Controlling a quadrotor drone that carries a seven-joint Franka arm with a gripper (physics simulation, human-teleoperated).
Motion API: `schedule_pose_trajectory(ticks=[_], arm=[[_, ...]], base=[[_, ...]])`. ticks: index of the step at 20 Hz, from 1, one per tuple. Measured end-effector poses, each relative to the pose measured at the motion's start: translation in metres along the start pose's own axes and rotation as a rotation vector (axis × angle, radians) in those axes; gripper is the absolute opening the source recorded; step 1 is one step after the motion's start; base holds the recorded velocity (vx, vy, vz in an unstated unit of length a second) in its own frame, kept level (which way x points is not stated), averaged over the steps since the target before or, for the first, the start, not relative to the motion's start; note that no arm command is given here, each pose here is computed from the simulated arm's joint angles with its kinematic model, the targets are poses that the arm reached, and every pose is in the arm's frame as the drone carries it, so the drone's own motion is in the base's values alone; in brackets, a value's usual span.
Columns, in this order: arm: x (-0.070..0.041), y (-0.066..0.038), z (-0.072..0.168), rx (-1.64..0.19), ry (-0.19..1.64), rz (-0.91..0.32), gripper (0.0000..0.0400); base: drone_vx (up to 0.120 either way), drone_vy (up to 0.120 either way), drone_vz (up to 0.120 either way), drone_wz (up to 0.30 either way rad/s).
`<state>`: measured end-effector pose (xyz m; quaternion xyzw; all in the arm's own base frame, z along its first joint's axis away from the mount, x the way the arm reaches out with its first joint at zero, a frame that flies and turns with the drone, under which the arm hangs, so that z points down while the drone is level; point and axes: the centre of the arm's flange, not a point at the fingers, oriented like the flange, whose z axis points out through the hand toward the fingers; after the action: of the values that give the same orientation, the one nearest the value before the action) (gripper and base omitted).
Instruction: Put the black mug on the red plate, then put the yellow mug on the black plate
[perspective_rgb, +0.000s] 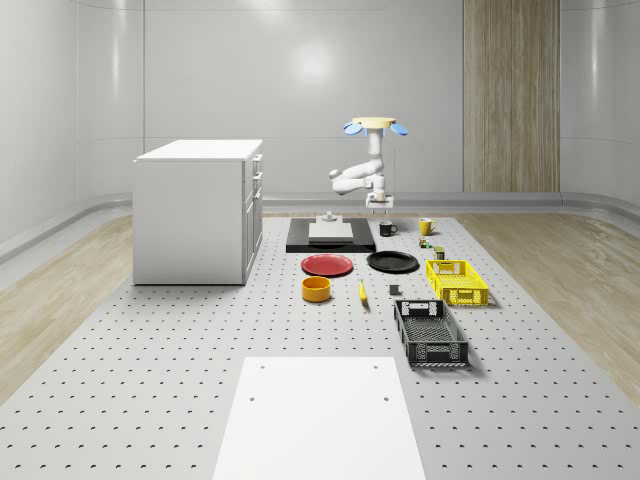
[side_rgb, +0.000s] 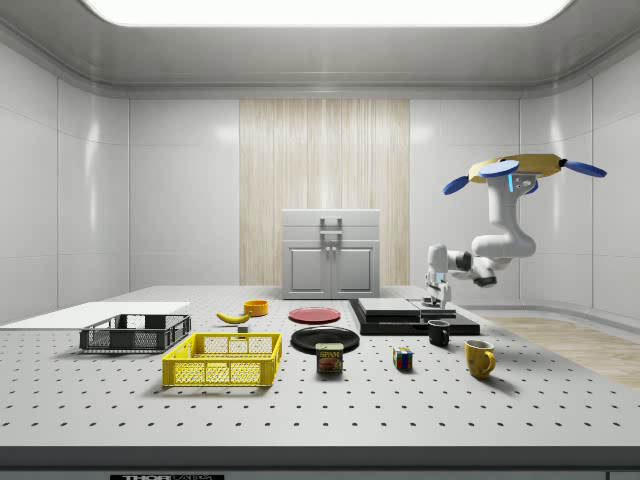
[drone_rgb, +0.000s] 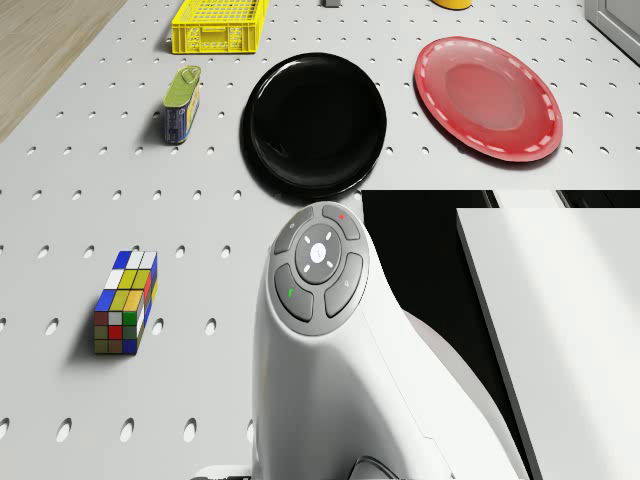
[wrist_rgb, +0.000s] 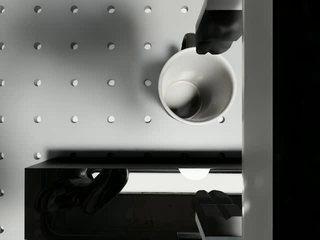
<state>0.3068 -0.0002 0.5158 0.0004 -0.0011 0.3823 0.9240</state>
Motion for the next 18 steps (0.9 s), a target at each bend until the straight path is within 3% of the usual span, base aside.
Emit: schedule_pose_trajectory(ticks=[13, 18], arm=[[0.0, 0.0, 0.05, 0.0, 0.0, 0.001, 0.04], [0.006, -0.006, 0.061, 0.0, 0.0, 0.001, 0.04]], base=[[0.0, 0.0, 0.0, 0.0], [0.0, 0.0, 0.0, 0.0]])
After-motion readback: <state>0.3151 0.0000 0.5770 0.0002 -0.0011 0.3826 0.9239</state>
